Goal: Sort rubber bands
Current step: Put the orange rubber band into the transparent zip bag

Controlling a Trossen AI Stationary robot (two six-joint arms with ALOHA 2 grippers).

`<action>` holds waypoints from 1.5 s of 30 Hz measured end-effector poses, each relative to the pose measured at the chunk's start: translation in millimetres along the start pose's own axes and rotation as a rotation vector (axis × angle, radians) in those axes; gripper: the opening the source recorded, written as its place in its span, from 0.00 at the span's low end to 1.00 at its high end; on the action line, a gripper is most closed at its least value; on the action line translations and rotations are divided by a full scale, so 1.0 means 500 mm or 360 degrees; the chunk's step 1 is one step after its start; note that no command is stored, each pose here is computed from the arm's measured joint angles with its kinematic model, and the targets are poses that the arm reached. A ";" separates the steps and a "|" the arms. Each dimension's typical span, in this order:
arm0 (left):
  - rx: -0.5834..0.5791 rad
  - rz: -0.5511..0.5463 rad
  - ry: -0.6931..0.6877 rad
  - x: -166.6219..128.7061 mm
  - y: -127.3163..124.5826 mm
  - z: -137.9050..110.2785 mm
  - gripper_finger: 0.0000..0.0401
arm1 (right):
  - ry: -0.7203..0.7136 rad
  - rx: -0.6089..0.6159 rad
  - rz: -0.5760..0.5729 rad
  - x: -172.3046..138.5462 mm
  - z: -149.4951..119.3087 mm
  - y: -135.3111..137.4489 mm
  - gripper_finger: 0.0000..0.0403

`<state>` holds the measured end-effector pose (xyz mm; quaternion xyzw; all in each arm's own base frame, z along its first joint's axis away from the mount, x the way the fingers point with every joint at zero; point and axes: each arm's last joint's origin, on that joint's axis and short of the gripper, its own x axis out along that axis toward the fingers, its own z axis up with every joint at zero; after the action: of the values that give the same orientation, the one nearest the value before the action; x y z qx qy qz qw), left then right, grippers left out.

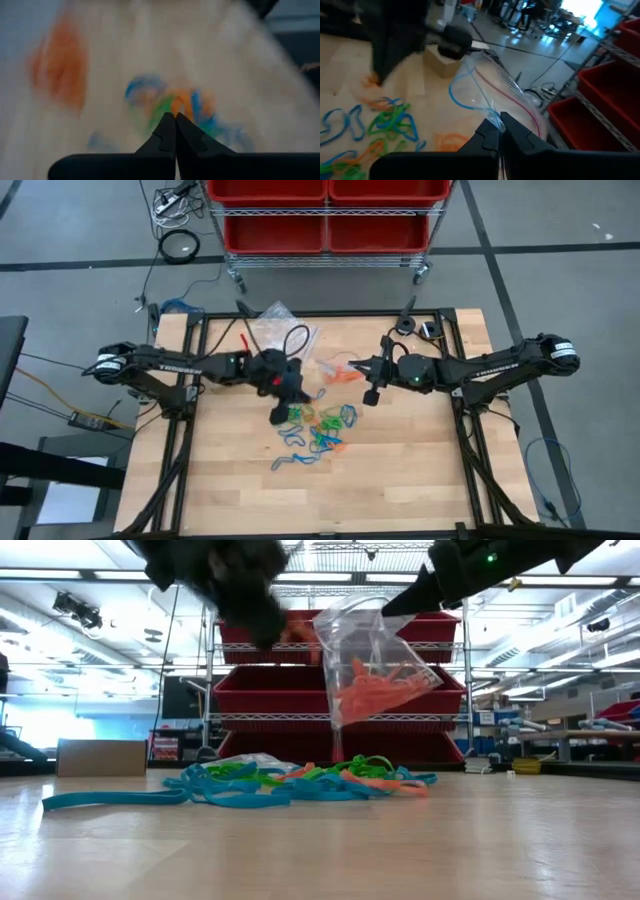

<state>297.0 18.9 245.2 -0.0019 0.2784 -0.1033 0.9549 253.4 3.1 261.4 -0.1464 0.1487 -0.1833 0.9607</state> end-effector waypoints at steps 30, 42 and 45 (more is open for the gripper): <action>0.0379 0.0814 -0.0217 0.023 0.041 0.132 0.00 | -0.0020 0.0068 0.0162 -0.005 0.001 0.018 0.00; 0.0446 0.0972 -0.0302 -0.001 0.043 0.178 0.00 | 0.0029 0.0046 0.0171 -0.005 -0.006 0.020 0.00; 0.0446 0.0976 -0.0309 -0.003 0.044 0.181 0.00 | 0.0028 0.0047 0.0171 -0.005 -0.005 0.020 0.00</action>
<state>348.2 35.7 321.2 0.2030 0.1569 0.1518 0.9545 253.4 12.2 256.2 -0.1224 0.1621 -0.1348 0.9698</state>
